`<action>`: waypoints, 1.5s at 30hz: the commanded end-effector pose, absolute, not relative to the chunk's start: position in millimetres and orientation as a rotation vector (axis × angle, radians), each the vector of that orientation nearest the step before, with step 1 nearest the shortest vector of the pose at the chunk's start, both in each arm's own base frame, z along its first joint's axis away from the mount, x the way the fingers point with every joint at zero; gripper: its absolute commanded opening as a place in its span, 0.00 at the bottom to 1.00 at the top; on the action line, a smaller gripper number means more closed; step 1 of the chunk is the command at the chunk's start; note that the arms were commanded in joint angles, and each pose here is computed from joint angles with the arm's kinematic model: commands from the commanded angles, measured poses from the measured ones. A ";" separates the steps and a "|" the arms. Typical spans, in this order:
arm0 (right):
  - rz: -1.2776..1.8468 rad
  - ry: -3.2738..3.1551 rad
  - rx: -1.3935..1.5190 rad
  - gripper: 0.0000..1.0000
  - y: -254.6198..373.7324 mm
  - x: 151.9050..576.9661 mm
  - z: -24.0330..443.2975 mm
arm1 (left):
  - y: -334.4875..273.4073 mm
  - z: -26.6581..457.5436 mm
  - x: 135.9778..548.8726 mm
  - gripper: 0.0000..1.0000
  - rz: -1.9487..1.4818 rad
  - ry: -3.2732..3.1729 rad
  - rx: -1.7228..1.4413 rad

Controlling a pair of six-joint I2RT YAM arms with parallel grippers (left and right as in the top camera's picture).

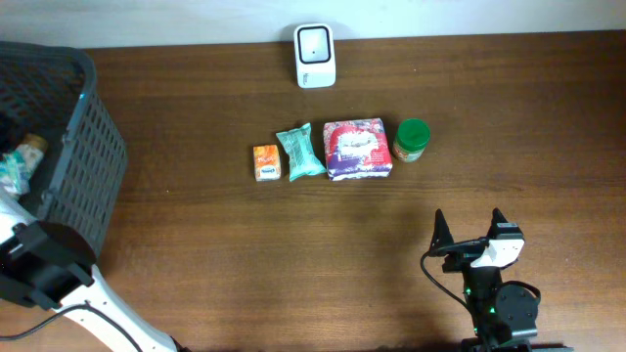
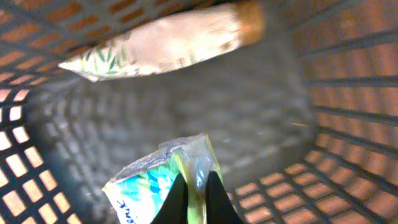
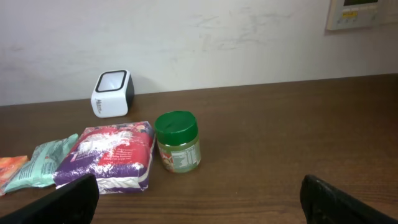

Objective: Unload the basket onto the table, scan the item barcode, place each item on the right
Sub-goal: 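Grasp the small teal tissue pack in the basket and place it on table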

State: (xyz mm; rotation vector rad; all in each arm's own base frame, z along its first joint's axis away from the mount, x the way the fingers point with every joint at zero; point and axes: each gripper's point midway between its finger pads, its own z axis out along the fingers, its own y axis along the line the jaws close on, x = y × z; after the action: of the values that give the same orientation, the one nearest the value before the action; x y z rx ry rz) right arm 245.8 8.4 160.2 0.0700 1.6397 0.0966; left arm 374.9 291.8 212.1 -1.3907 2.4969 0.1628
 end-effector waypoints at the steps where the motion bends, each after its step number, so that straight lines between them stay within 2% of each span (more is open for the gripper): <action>1: 0.092 1.645 0.078 0.99 7.4 245.9 156.4 | 266.2 281.6 385.2 0.00 0.007 2.339 -1.272; 4: 0.092 1.645 0.078 0.99 7.4 245.9 156.4 | 245.6 351.3 386.8 0.00 -0.039 2.180 -1.112; 7: 0.092 1.645 0.078 0.99 7.4 245.9 156.4 | 175.5 433.2 387.5 0.00 -0.194 2.047 -0.825; 9: 0.092 1.645 0.078 0.99 7.4 245.9 156.4 | 108.3 457.9 391.7 0.00 -0.206 2.079 -0.528; 11: 0.092 1.645 0.078 0.99 7.4 245.9 156.4 | 53.5 451.9 402.5 0.00 -0.234 2.151 -0.290; 13: 0.092 1.645 0.078 0.99 7.4 245.9 156.4 | 18.4 429.8 412.1 0.00 -0.187 2.239 -0.196; 15: 0.092 1.645 0.078 0.99 7.4 245.9 156.4 | -8.8 387.7 421.9 0.00 -0.113 2.375 -0.142; 20: 0.092 1.645 0.078 0.99 7.4 245.9 156.4 | -69.7 236.9 442.7 0.00 -0.125 2.772 0.013; 24: 0.092 1.645 0.078 0.99 7.4 245.9 156.4 | -105.7 161.5 466.8 0.01 -0.123 2.865 0.105; 30: 0.092 1.645 0.078 0.99 7.4 245.9 156.4 | -116.3 87.3 501.2 0.04 -0.137 2.902 -0.063; 31: 0.092 1.645 0.078 0.99 7.4 245.9 156.4 | -118.5 79.1 510.9 0.07 -0.144 2.880 -0.057; 32: 0.092 1.645 0.078 0.99 7.4 245.9 156.4 | -119.9 78.6 516.1 0.18 -0.149 2.861 -0.042; 33: 0.092 1.645 0.078 0.99 7.4 245.9 156.4 | -123.5 79.1 516.2 0.35 -0.147 2.856 0.001; 34: 0.092 1.645 0.078 0.99 7.4 245.9 156.4 | -126.5 79.1 515.1 0.75 -0.136 2.854 0.091; 35: 0.092 1.645 0.078 0.99 7.4 245.9 156.4 | -126.4 81.4 514.7 0.82 -0.130 2.850 0.131; 36: 0.092 1.645 0.078 0.99 7.4 245.9 156.4 | -125.0 90.8 515.7 0.97 -0.132 2.840 0.126; 37: 0.092 1.645 0.078 0.99 7.4 245.9 156.4 | -122.1 115.8 520.3 1.00 -0.139 2.801 0.115; 39: 0.092 1.645 0.078 0.98 7.4 245.9 156.4 | -111.5 173.5 528.8 0.99 -0.154 2.695 0.083; 41: 0.092 1.645 0.078 0.98 7.4 245.9 156.4 | -82.9 268.3 532.0 0.99 -0.166 2.498 0.015; 43: 0.092 1.645 0.078 0.99 7.4 245.9 156.4 | -53.5 336.1 522.2 0.99 -0.159 2.347 -0.046; 45: 0.092 1.645 0.078 0.99 7.4 245.9 156.4 | -7.3 424.3 490.6 0.99 -0.125 2.135 -0.131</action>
State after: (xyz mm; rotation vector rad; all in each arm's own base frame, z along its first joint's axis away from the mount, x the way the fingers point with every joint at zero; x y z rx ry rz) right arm 245.8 8.4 160.2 0.0693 1.6397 0.0960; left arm 523.8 -41.8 342.0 -0.0843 2.3276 -0.1611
